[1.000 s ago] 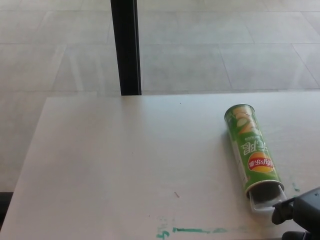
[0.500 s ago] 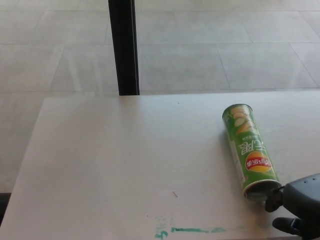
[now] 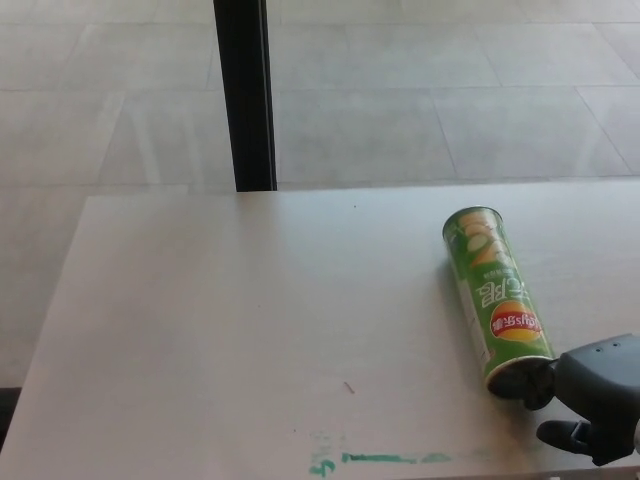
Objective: Use the right hand as a fist to push the chips tray inside its container kept in the middle of the desk
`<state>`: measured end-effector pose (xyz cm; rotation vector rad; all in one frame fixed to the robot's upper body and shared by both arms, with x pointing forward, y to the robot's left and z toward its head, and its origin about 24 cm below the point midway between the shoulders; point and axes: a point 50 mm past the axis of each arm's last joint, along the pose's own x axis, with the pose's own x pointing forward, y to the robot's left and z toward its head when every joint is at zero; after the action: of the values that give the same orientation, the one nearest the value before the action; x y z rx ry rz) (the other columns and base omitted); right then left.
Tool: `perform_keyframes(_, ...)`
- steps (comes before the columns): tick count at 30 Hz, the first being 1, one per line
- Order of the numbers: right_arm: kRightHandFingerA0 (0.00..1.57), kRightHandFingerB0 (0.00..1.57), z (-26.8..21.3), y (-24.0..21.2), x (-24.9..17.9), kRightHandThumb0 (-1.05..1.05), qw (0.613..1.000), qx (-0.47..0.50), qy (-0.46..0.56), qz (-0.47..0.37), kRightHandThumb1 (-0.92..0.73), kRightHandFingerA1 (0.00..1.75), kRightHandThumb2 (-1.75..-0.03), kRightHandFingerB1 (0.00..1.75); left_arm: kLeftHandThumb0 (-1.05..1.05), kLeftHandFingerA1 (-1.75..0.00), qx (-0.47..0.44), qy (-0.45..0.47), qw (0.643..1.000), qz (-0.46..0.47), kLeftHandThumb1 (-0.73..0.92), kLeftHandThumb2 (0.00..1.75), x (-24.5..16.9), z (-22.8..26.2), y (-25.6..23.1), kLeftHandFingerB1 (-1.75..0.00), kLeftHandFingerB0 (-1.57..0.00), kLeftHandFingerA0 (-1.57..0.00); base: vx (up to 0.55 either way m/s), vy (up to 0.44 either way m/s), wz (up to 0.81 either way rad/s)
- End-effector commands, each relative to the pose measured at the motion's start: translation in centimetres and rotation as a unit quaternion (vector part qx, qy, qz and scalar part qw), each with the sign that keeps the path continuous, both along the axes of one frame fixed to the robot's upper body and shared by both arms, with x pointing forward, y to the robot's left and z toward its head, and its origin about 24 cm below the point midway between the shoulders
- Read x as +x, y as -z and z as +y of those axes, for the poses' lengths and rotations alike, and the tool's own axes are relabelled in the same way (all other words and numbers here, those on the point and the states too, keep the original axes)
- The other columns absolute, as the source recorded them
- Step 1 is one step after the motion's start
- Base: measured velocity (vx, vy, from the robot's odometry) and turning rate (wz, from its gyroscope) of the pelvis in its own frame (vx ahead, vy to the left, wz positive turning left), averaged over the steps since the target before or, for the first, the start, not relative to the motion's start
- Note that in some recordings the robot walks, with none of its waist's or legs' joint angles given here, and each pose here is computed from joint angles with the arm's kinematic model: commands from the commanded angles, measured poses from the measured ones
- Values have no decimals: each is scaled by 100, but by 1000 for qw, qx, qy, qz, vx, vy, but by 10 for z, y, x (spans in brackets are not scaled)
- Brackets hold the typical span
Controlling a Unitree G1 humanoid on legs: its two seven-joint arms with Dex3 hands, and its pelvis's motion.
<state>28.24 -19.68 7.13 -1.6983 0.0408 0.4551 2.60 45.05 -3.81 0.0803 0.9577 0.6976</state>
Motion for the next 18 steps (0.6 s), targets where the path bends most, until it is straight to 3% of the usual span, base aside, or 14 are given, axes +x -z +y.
perform_keyframes(1, 75, 48, -2, -12, 7, -70, 1000, -2, 8, -28, -85, 129, -67, 42, -63, -56, 10, 0, 1000, -2, 70, 60, 0, 4, -5, -42, -45, -51, 0, 0, 0)
perform_keyframes(7, 76, 44, -3, -12, 3, -71, 1000, 0, 10, -29, -85, 143, -68, 40, -63, -59, 14, 9, 1000, -1, 72, 61, 1, 4, -5, -42, -44, -51, 0, 0, 0)
perform_keyframes(15, 77, 40, -9, -21, 1, -71, 999, -5, 9, -47, -83, 146, -70, 39, -61, -56, 6, -11, 1000, -8, 70, 62, -1, 3, -3, -43, -43, -48, 0, 0, 0)
perform_keyframes(16, 80, 44, -13, -28, -7, -71, 999, 1, -1, -46, -85, 135, -68, 40, -65, -57, 8, 1, 1000, -4, 71, 61, -2, 3, -4, -43, -44, -50, 0, 0, 0)
perform_keyframes(18, 83, 48, -14, -31, -12, -71, 999, 3, -7, -49, -85, 129, -67, 42, -64, -57, 7, 4, 1000, -3, 70, 62, -1, 3, -4, -43, -43, -48, 0, 0, 0)
